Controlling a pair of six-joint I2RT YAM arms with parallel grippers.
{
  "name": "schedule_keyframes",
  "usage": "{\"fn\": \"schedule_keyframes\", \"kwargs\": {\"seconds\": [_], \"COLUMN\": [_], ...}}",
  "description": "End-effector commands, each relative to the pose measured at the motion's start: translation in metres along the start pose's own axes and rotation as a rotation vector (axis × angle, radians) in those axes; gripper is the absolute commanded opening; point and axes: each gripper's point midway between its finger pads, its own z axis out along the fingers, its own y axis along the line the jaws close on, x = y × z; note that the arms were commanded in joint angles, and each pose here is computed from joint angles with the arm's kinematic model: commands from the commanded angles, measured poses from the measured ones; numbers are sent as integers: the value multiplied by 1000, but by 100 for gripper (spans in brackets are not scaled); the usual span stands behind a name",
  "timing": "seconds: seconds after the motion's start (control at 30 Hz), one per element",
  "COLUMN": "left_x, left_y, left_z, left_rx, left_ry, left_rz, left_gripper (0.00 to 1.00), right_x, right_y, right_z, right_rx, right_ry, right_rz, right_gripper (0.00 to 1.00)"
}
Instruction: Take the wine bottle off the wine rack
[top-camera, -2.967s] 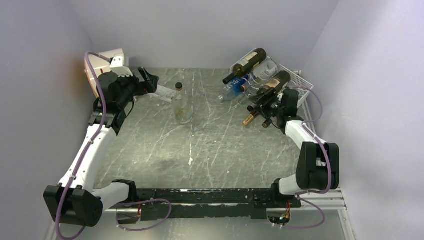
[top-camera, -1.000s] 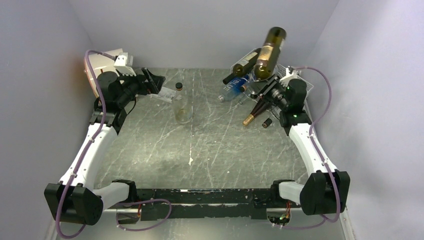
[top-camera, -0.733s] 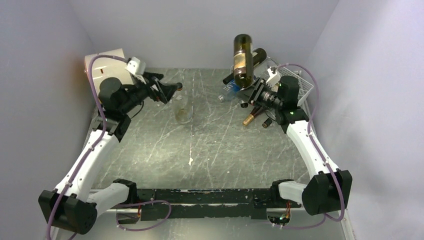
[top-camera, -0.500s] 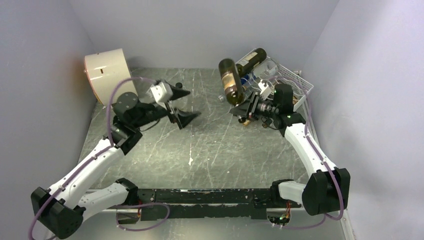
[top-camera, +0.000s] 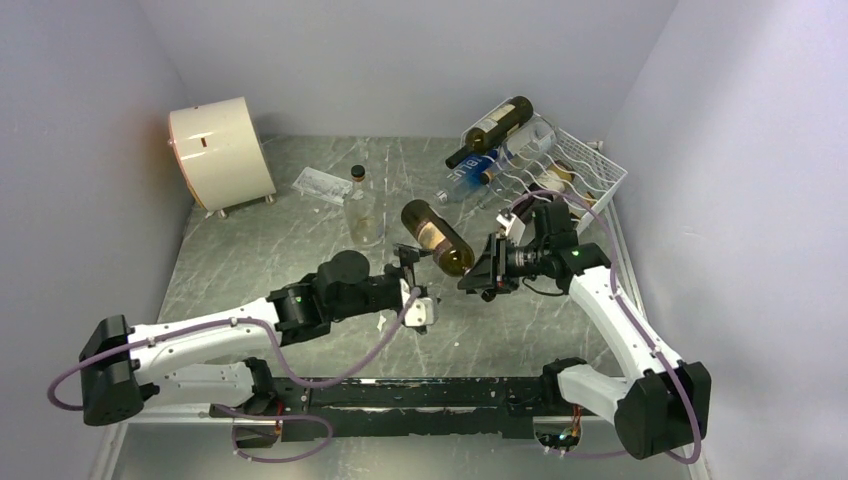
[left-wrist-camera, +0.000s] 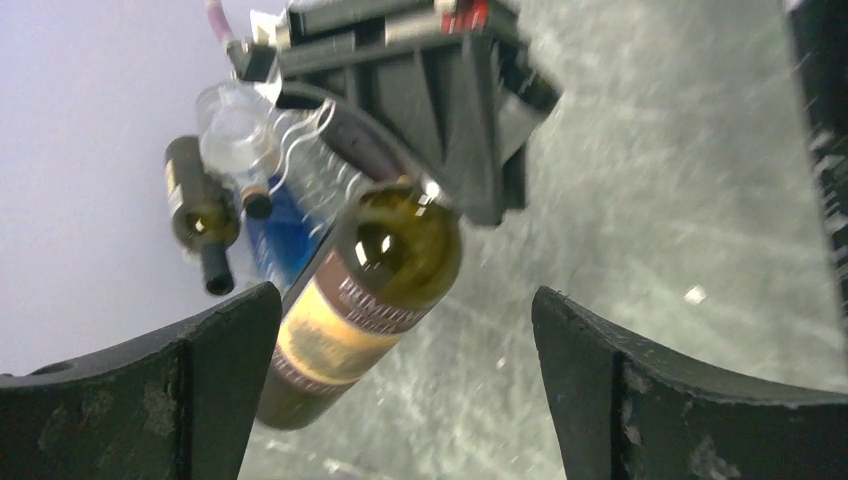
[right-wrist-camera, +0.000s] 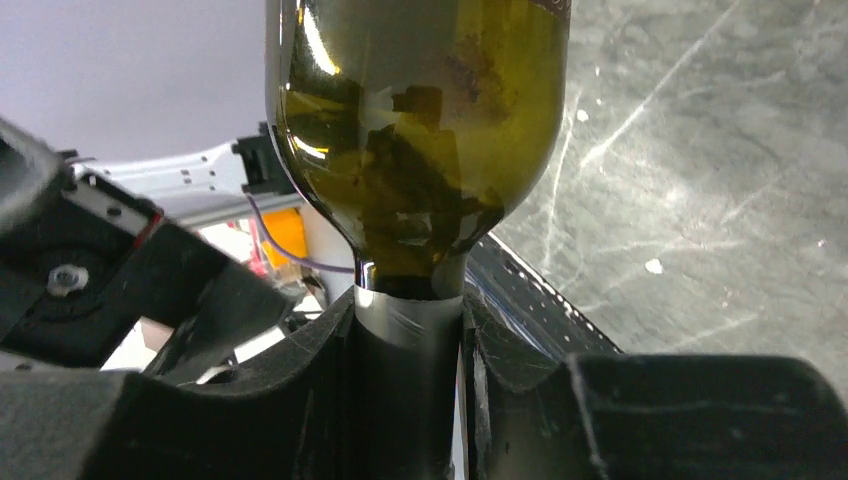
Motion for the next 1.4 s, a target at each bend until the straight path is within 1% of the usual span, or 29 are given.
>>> {"fn": "schedule_keyframes", "kwargs": {"seconds": [0.0,0.1,0.3,0.57,0.67,0.73,0.77,0.83,0.97,1.0,1.03,1.07,1.13,1.23,1.37], "left_x": [23,31,36,55,55,54,54,56,60,60,60,61,62,61,50], "left_y": [26,16,7,2,4,6,6,6,0,-1,-2,-3,-4,-2,9], "left_z": [4,21,52,79,81,80,79,77,73,71,68,64,57,43,21], "left_rx": [-117,-42,13,18,3,-7,-9,-21,-11,-16,-20,-26,-52,-110,-208], "left_ry": [118,156,163,219,223,222,226,238,276,284,293,299,293,274,236], "left_rz": [247,273,294,334,325,313,306,273,169,134,105,74,25,-59,-212], "left_gripper": [99,99,99,99,87,76,67,52,23,16,12,9,7,7,7], "right_x": [11,19,32,43,42,43,42,39,25,19,14,10,-2,-26,-70], "right_y": [23,26,24,26,24,22,22,23,28,32,36,38,47,52,55], "right_z": [-15,-19,-26,-27,-28,-28,-28,-29,-34,-36,-38,-41,-46,-54,-80], "right_rx": [-65,-72,-55,-84,-69,-58,-56,-44,-7,0,10,21,31,100,254], "right_ry": [17,24,46,61,58,61,58,47,-7,-31,-45,-59,-105,-207,-439], "right_rz": [-159,-174,-201,-221,-225,-228,-230,-239,-279,-294,-306,-316,-344,-364,-364], "right_gripper": [0,0,0,0,0,0,0,13,49,56,63,69,77,81,90]}}
